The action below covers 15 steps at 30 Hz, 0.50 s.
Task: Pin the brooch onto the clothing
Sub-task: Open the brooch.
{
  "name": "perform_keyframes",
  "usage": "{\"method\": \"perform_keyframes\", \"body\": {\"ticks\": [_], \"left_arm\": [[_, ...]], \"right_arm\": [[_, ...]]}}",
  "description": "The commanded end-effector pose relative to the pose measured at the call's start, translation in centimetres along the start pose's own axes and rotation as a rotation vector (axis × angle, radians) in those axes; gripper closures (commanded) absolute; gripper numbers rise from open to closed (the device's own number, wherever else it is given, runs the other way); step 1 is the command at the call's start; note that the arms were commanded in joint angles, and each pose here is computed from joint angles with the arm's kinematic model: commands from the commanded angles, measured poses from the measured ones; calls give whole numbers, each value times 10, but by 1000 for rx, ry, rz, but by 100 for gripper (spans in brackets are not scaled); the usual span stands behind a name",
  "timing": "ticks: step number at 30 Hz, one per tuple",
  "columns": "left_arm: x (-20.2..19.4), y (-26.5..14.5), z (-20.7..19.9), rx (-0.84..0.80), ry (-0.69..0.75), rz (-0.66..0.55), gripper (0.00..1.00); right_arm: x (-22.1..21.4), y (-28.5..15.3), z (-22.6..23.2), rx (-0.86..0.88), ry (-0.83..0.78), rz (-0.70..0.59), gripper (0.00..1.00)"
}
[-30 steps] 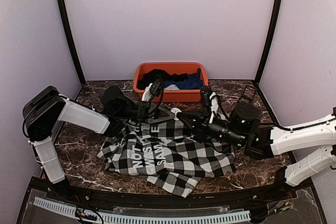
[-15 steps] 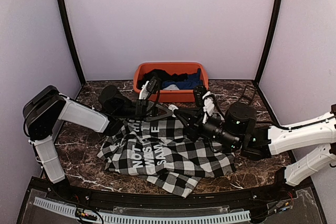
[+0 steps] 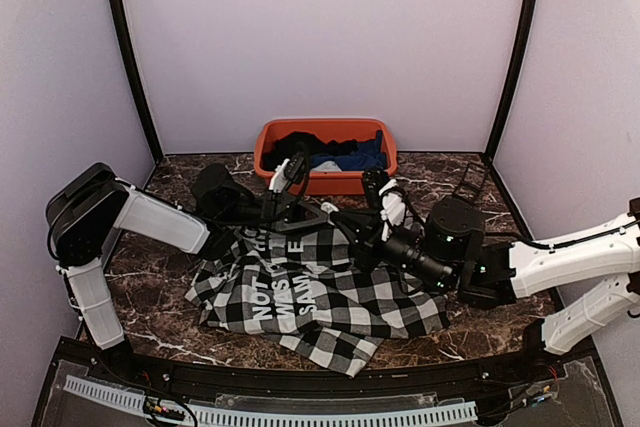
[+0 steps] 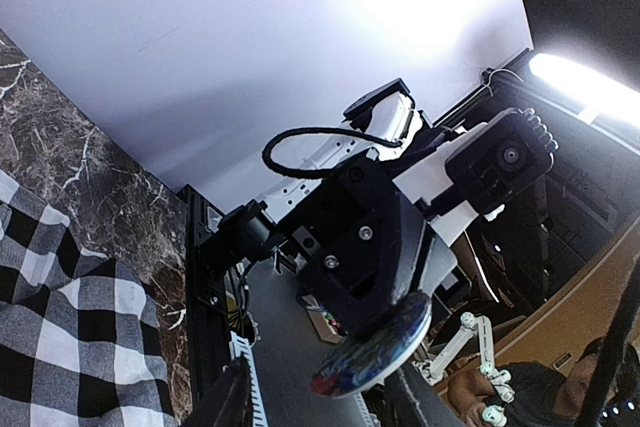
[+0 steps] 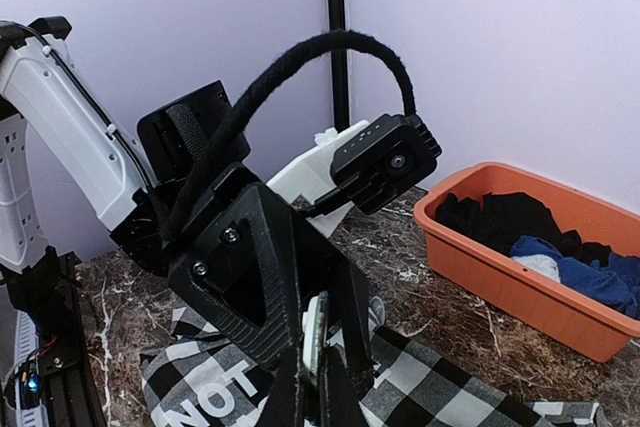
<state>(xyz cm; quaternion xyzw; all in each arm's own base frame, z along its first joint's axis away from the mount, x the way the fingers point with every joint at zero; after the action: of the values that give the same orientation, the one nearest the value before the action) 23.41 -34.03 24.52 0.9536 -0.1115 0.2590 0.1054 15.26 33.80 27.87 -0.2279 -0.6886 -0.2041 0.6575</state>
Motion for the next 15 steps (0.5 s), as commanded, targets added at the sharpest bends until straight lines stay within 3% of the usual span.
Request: {"method": "perform_keyframes", "body": {"ticks": [1, 11, 15], "left_arm": [[8, 0, -20, -61, 103, -32, 54], [7, 0, -18, -66, 95, -35, 52], [10, -4, -17, -54, 94, -46, 52]], "right_arm": [[5, -12, 5, 64, 47, -32, 100], [8, -16, -1, 71, 94, -48, 100], [5, -17, -13, -22, 113, -14, 100]]}}
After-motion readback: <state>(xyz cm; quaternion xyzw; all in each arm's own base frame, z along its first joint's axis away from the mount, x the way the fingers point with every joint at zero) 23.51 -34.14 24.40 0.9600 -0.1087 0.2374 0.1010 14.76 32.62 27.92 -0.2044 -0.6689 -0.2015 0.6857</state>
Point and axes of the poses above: each gripper's point midway between its finger pads, its own y axis out along the fingers, its own z axis along the line the jaws close on, x = y × z, the point moved 6 cm from there along -y, back along the fingers, and after that the axes turned 6 degrees about -y, right-handed, at the moved point
